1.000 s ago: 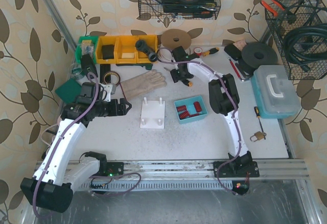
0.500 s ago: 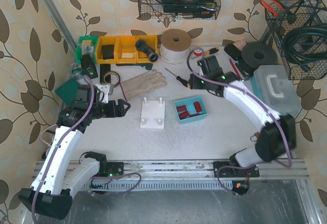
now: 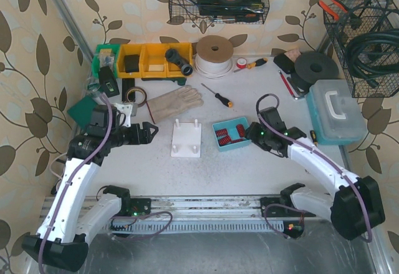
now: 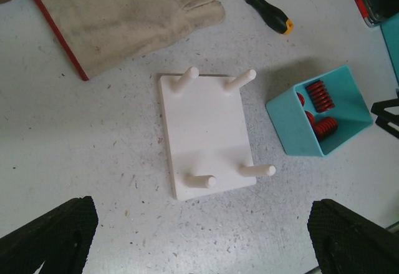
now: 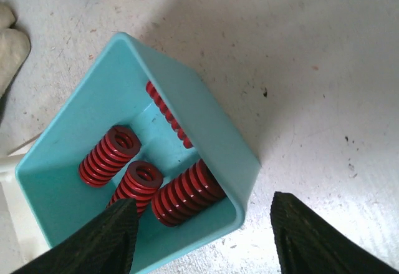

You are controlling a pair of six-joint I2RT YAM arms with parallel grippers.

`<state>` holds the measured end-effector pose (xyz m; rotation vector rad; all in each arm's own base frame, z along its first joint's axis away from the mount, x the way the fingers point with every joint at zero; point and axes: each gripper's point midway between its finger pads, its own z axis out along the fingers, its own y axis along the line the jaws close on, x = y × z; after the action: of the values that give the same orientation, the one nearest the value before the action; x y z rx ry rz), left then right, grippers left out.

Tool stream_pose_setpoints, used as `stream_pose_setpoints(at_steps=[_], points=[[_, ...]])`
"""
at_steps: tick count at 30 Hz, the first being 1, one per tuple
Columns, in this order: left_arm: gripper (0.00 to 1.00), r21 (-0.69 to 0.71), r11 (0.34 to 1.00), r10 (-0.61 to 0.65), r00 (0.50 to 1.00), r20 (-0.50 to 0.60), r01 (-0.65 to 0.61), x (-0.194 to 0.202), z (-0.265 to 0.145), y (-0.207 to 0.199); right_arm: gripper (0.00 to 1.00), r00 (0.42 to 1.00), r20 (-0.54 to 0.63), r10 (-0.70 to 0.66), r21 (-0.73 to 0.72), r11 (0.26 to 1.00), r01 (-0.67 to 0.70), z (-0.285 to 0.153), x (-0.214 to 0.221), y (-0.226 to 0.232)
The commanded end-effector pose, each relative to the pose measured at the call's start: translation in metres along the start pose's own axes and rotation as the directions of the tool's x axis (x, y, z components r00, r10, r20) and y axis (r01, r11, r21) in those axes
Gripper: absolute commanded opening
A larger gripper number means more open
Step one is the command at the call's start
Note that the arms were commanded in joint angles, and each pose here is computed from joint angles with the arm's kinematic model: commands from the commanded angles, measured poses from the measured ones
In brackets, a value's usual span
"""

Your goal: Install the large spring

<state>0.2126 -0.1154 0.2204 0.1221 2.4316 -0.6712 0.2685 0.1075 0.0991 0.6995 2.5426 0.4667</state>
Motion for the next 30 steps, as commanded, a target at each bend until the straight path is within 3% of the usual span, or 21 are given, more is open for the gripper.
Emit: stream_pose_setpoints(at_steps=[1, 18, 23, 27, 30], points=[[0.95, 0.005, 1.000, 0.024, 0.998, 0.052, -0.024, -0.007, -0.005, -0.002, 0.59, 0.983, 0.014, 0.183, -0.070, 0.981, -0.182, 0.005, 0.007, 0.003], [0.94, -0.017, 1.000, 0.019, 0.999, 0.051, -0.018, -0.008, -0.005, 0.002, 0.56, 0.999, -0.018, 0.038, 0.080, 0.996, -0.037, 0.037, 0.034, 0.014], [0.94, -0.026, 1.000, 0.017, 0.998, 0.053, -0.015, -0.007, -0.006, 0.004, 0.42, 1.000, -0.014, 0.016, 0.102, 0.995, -0.014, 0.037, 0.033, 0.011], [0.94, -0.032, 0.999, 0.016, 0.998, 0.055, -0.014, -0.008, -0.006, 0.005, 0.19, 0.999, 0.005, -0.038, 0.125, 0.991, 0.038, 0.027, 0.027, 0.010], [0.94, -0.033, 0.999, 0.014, 0.998, 0.053, -0.012, -0.008, -0.006, 0.005, 0.15, 0.996, -0.001, -0.087, 0.137, 0.987, 0.087, 0.023, 0.025, 0.010]])
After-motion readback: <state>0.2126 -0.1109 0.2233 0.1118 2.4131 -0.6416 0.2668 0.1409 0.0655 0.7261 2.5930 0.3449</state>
